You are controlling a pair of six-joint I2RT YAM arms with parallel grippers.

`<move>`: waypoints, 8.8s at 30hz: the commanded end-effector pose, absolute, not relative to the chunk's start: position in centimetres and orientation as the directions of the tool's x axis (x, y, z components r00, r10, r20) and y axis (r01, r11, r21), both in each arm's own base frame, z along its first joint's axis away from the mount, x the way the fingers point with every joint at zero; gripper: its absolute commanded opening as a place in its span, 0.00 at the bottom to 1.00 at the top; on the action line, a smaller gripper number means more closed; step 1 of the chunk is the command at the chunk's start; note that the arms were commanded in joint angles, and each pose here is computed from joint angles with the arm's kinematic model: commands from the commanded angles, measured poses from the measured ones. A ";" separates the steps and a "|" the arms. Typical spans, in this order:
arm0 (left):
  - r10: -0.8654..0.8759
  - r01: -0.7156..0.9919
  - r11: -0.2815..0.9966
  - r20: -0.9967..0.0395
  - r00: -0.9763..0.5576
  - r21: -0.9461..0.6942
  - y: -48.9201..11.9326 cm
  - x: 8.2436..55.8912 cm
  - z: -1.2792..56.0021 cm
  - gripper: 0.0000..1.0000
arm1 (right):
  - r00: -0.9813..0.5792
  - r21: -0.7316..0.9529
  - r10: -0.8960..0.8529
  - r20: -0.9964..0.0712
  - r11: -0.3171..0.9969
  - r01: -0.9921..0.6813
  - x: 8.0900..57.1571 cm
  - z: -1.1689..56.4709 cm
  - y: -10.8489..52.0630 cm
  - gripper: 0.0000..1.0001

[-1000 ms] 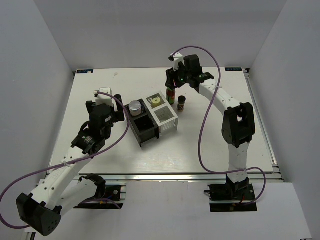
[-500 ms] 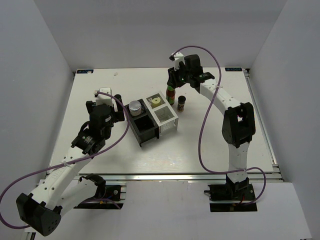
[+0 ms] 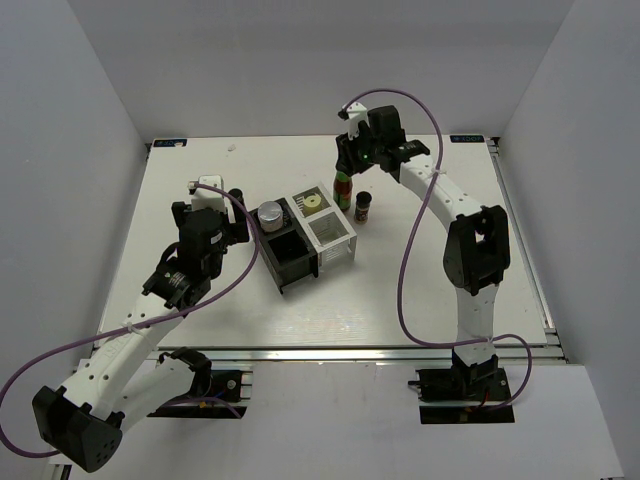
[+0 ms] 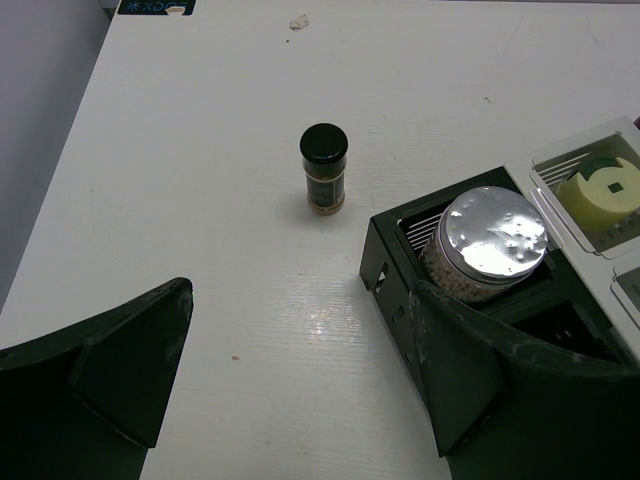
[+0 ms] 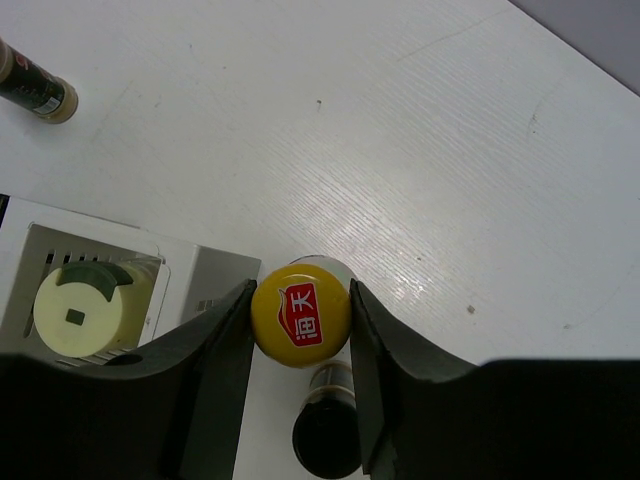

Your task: Organize the condiment bottles

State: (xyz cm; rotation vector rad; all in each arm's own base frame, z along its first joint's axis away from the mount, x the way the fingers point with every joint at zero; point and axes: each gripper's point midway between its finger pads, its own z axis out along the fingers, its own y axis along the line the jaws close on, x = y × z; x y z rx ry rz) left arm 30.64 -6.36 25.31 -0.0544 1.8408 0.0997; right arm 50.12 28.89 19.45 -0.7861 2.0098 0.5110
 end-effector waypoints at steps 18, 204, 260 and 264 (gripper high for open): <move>0.012 -0.107 0.994 -0.968 -0.252 0.040 -5.9 30.6 25.7 0.98 | -0.131 -0.072 -0.223 -0.966 0.719 -0.691 51.7 32.9 29.3 0.00; -0.150 -0.194 0.980 -0.822 -0.550 -0.048 -2.7 43.4 26.1 0.04 | -0.234 0.171 -0.186 -0.954 0.303 -0.938 26.9 26.3 21.2 0.72; 0.200 0.275 0.961 -0.685 -0.701 -0.001 -21.5 31.6 22.3 0.00 | -0.240 0.170 -0.175 -0.955 0.339 -0.925 27.7 26.4 19.8 0.70; 0.219 0.280 0.960 -0.666 -0.713 0.016 -21.7 32.0 20.9 0.00 | -0.245 0.175 -0.175 -0.954 0.341 -0.924 27.8 26.3 19.8 0.71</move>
